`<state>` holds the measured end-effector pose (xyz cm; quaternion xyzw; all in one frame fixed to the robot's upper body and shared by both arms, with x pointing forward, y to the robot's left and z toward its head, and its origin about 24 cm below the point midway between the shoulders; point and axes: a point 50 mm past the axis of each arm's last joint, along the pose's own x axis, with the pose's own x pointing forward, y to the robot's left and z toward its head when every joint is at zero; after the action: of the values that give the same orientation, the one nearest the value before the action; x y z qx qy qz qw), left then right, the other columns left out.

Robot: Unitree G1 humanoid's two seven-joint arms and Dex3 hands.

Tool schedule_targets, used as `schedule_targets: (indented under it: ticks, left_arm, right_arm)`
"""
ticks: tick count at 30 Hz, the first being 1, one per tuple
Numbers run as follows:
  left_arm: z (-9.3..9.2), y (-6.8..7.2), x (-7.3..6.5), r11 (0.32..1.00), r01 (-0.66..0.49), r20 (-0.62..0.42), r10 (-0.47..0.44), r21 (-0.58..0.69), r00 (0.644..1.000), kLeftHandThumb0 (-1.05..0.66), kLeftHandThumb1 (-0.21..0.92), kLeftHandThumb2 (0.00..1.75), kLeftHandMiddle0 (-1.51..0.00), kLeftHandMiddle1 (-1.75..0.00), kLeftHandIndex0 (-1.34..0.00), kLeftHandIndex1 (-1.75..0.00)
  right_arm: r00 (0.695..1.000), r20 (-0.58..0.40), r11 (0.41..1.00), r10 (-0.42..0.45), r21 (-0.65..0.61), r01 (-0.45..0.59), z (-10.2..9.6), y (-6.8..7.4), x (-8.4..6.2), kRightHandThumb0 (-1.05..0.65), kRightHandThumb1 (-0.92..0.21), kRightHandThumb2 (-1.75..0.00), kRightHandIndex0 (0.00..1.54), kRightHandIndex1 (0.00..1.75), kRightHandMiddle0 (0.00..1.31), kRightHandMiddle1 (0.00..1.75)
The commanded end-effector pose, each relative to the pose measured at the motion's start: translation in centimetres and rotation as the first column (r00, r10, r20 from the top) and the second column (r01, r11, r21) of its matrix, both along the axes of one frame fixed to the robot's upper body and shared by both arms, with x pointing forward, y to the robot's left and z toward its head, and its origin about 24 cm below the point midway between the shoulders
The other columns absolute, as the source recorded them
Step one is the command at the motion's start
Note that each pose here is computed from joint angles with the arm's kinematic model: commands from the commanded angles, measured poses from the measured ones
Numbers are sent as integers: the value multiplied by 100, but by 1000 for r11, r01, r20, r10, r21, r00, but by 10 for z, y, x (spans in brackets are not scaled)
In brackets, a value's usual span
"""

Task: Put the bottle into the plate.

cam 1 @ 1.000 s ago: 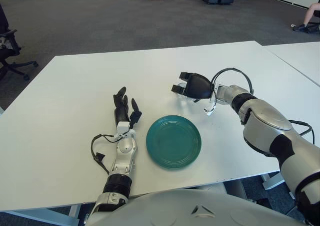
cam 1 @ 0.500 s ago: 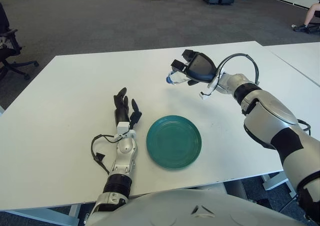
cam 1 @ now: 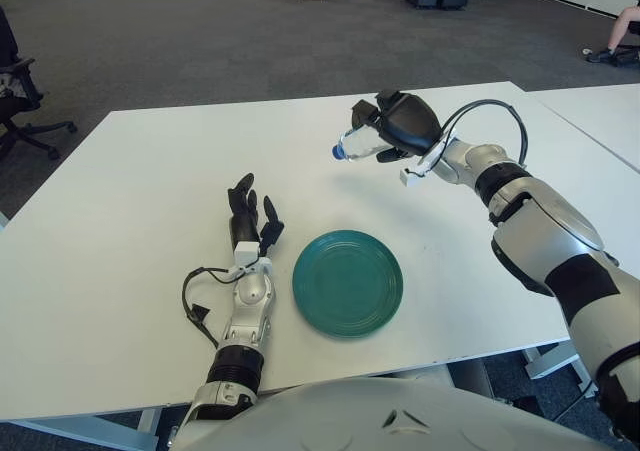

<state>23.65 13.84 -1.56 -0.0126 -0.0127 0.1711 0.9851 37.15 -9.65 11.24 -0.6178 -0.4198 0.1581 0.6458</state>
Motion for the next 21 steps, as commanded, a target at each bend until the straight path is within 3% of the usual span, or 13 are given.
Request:
schedule_targets:
  ticks: [1, 12, 19, 20, 21]
  left_arm:
    - [4, -1, 6, 1000, 12, 18, -12, 10, 1000, -80, 92, 83, -37, -1, 0, -88]
    - [4, -1, 6, 1000, 15, 18, -15, -3, 1000, -80, 92, 83, -37, -1, 0, -88]
    - [4, -1, 6, 1000, 17, 23, -17, -4, 1000, -80, 92, 83, -37, -1, 0, -89]
    - [4, -1, 6, 1000, 18, 23, -18, -2, 1000, -80, 92, 83, -37, -1, 0, -88]
    - [4, -1, 6, 1000, 19, 22, -19, 0, 1000, -80, 92, 83, -37, -1, 0, -88]
  right_arm:
    - [1000, -3, 995, -27, 92, 28, 13, -2, 4, -1, -16, -151, 73, 175, 50, 175]
    - [998, -54, 988, -32, 147, 39, 17, -4, 6, -1, -7, -161, 79, 175, 58, 175]
    - [998, -58, 985, -11, 173, 21, 14, -5, 3, -1, -12, -155, 75, 174, 54, 175]
    - [998, -58, 984, -6, 177, 16, 14, -5, 2, -17, -21, -144, 90, 174, 55, 175]
    - [999, -53, 982, 10, 187, 0, 14, -5, 0, -23, -24, -140, 96, 174, 55, 175]
